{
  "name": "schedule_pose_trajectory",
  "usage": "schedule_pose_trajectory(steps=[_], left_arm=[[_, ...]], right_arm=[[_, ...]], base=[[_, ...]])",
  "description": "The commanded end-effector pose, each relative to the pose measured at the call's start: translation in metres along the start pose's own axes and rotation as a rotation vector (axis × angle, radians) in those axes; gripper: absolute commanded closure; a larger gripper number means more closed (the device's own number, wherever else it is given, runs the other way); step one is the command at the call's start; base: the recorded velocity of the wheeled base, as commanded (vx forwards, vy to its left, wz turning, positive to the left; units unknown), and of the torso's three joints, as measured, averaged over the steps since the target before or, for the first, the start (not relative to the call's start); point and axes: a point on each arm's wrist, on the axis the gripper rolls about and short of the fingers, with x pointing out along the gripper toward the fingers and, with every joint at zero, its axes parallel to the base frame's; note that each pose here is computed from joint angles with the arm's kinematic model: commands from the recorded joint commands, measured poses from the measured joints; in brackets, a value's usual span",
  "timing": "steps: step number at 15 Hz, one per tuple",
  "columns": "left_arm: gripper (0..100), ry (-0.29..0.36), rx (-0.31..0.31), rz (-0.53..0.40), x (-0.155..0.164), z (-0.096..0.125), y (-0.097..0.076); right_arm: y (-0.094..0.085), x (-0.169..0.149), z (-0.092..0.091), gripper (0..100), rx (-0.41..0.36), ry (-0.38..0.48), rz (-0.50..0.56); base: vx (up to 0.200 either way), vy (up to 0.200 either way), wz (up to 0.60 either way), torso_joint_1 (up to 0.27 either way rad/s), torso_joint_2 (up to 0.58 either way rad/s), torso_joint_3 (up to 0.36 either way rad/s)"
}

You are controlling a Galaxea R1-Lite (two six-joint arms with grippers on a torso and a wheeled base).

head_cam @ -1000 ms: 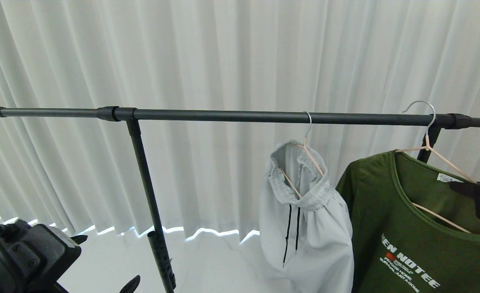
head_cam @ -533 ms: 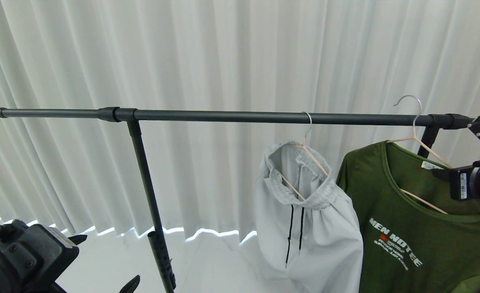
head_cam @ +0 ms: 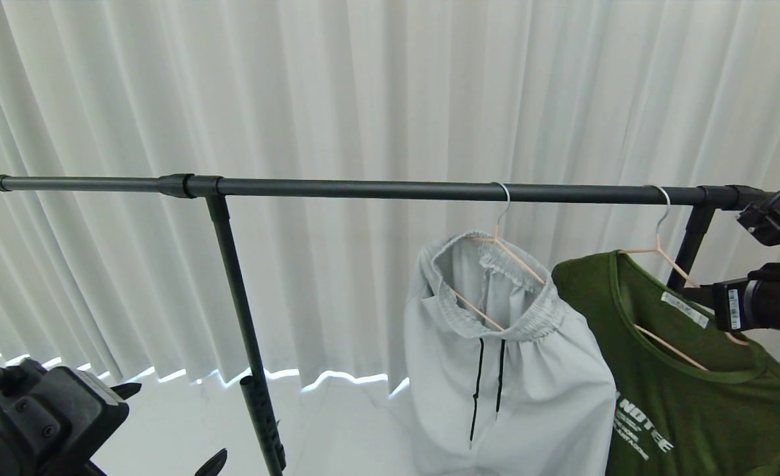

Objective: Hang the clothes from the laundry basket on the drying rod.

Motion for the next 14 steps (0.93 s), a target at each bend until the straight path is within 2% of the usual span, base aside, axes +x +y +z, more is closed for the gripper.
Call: schedule_pose_trajectory(steps=[1, 3, 4, 7, 8, 10, 14], left_arm=[[0, 0.001, -0.001, 0.001, 0.000, -0.001, 0.000], [0, 0.003, -0.005, 0.009, -0.002, -0.004, 0.001], [0, 0.011, -0.017, 0.029, -0.002, -0.008, 0.003], [0, 0.064, -0.075, 0.133, -0.004, -0.026, 0.012], [0, 0.068, -0.085, 0.151, -0.005, -0.028, 0.014], [0, 0.102, -0.150, 0.255, -0.008, -0.038, 0.022], [0, 0.089, -0.217, 0.367, -0.022, -0.055, 0.025]], right_arm=[[0.001, -0.006, 0.002, 0, -0.001, -0.020, 0.000], [0.003, -0.024, -0.001, 0, -0.008, -0.061, 0.001], [0.005, -0.037, -0.003, 0, -0.013, -0.109, 0.002], [0.009, -0.068, -0.016, 0, -0.026, -0.241, -0.011], [0.009, -0.073, -0.018, 0, -0.028, -0.252, -0.010], [0.012, -0.093, -0.034, 0, -0.034, -0.286, -0.026], [0.005, -0.113, -0.065, 0, -0.054, -0.295, -0.135]], base=[[0.000, 0.000, 0.00, 0.000, 0.00, 0.000], [0.000, 0.000, 0.00, 0.000, 0.00, 0.000], [0.000, 0.000, 0.00, 0.000, 0.00, 0.000], [0.000, 0.000, 0.00, 0.000, 0.00, 0.000], [0.000, 0.000, 0.00, 0.000, 0.00, 0.000], [-0.200, 0.000, 0.00, 0.007, 0.00, 0.000], [-0.200, 0.000, 0.00, 0.000, 0.00, 0.007]])
